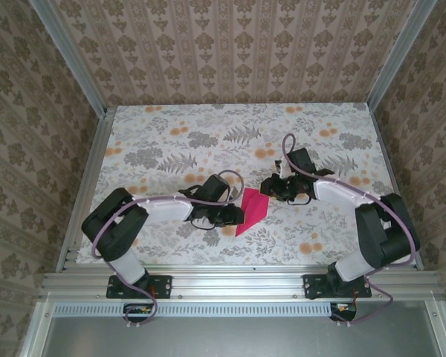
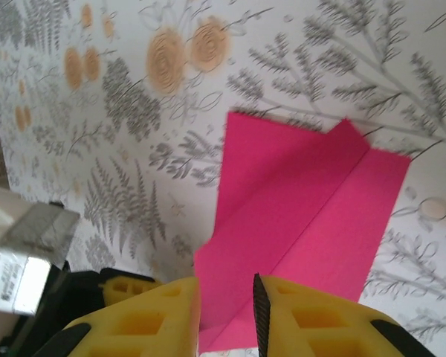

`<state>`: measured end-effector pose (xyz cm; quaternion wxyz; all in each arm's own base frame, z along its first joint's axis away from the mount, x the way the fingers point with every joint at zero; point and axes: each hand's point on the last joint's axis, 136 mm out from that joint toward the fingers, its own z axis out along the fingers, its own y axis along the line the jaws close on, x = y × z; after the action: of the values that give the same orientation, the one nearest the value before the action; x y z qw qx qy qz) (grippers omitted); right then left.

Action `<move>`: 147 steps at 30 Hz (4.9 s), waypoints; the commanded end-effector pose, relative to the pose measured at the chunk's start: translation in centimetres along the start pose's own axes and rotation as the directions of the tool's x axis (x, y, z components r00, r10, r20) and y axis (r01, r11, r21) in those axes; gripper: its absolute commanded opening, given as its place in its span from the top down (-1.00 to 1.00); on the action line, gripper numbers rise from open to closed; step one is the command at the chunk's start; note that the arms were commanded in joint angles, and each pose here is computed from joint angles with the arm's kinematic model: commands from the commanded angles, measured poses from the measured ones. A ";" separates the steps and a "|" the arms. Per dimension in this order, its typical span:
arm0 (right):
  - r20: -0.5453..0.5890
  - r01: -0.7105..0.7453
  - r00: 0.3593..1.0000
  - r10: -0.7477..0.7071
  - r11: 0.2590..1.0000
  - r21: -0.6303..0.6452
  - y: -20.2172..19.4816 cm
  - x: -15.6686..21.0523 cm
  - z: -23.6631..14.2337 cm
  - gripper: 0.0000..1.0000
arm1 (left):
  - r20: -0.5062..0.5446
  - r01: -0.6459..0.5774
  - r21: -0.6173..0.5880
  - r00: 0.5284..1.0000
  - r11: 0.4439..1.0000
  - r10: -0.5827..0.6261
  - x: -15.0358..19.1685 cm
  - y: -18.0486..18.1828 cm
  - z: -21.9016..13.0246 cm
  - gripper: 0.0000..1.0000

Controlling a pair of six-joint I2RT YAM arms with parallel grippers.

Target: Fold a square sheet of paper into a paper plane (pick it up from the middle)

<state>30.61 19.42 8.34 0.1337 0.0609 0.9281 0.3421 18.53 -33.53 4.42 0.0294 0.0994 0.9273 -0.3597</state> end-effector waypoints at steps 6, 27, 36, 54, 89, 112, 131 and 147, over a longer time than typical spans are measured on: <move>-0.021 0.000 1.000 -0.001 0.999 -0.045 1.6 3.7 0.3 0.58 | 0.139 -0.003 -0.051 0.990 0.999 0.010 -2.2 -0.7 -3.3 0.34; -0.188 -0.017 0.982 0.027 0.998 0.057 -1.1 7.2 7.7 0.71 | 0.195 0.032 -0.077 0.981 0.997 -0.016 -3.1 0.0 -4.3 0.50; -0.198 -0.009 0.980 0.029 0.994 0.105 -2.3 7.6 7.9 0.68 | 0.317 0.016 -0.070 0.948 0.997 0.007 -5.0 -0.6 -5.8 0.33; -0.069 0.035 0.997 -0.030 0.997 0.072 0.3 5.0 5.1 0.51 | 0.473 0.040 -0.023 0.880 0.999 -0.025 -6.7 -0.2 -10.4 -0.20; 0.018 0.102 0.994 -0.106 0.983 0.152 0.2 4.4 2.8 0.48 | 0.554 -0.018 -0.036 0.832 0.999 0.035 -8.5 -8.7 -18.3 -1.00; -0.049 0.044 0.998 -0.038 0.989 0.141 -1.0 4.7 6.9 0.52 | 0.483 -0.061 -0.074 0.871 0.995 0.089 -8.3 -9.0 -17.4 -1.00; -0.049 0.052 0.998 -0.042 0.974 0.221 -1.0 3.6 7.0 0.57 | 0.566 -0.064 -0.230 0.803 0.971 0.187 -7.4 -10.5 -20.5 -1.00; 0.008 0.063 0.998 -0.064 0.997 0.051 2.0 3.8 7.0 0.56 | 0.521 0.118 -0.299 0.852 0.947 0.059 -3.8 2.3 -17.3 -1.00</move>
<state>28.85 24.83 3.83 0.1491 0.0344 0.9468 0.2831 23.29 -20.66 15.92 0.2858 -0.0101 0.9397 -0.1874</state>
